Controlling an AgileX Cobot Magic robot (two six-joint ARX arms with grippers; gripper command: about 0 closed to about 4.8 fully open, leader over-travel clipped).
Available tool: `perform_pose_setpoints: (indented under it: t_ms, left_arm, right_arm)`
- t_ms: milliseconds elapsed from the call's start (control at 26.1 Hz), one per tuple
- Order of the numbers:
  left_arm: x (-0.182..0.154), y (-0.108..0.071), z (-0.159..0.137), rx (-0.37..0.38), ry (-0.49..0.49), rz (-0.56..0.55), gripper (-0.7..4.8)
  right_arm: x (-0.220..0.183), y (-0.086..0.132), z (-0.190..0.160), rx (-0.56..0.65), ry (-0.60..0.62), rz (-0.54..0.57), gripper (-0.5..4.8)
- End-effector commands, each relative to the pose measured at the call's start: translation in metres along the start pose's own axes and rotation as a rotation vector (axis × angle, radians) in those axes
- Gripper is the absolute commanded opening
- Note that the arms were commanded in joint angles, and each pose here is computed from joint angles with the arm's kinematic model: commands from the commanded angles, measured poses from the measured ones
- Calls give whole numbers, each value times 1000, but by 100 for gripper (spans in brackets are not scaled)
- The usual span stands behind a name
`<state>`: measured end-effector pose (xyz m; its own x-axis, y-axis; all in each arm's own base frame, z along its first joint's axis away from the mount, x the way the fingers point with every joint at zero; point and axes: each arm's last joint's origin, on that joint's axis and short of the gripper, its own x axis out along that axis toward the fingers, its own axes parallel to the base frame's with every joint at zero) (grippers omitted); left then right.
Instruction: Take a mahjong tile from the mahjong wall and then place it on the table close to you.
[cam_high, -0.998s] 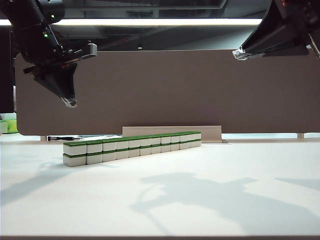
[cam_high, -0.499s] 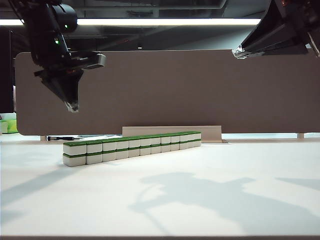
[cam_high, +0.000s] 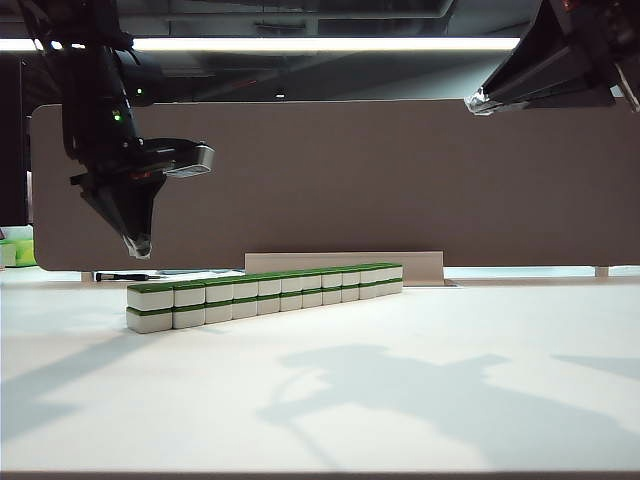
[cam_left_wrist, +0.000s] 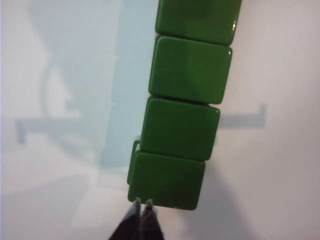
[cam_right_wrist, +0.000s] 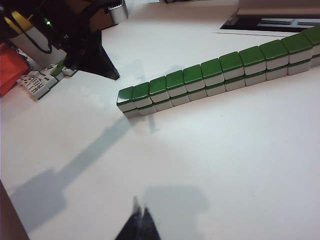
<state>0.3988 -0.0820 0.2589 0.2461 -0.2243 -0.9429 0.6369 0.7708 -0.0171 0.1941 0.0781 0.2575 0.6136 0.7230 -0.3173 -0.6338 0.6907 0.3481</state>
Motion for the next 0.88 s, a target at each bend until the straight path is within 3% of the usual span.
perform_pose_setpoints:
  t_ms: [38,154,269,652,883]
  left_arm:
    - [-4,-1,1,-32,-9,-1,73]
    - [-4,-1,1,-31,-10,-1,143]
    - [-4,-3,3,-24,-17,1,307]
    - [-3,-4,4,48,-25,8,322]
    - [4,-4,3,90,3,-7,472]
  right_arm:
    - [-1,1,4,-15,-19,4,-1]
    - [-1,1,3,-12,-15,3,-1]
    - [-1,1,3,-13,-16,3,-1]
    - [-1,1,3,-12,-15,4,-1]
    - [-1,1,3,-12,-15,4,-1]
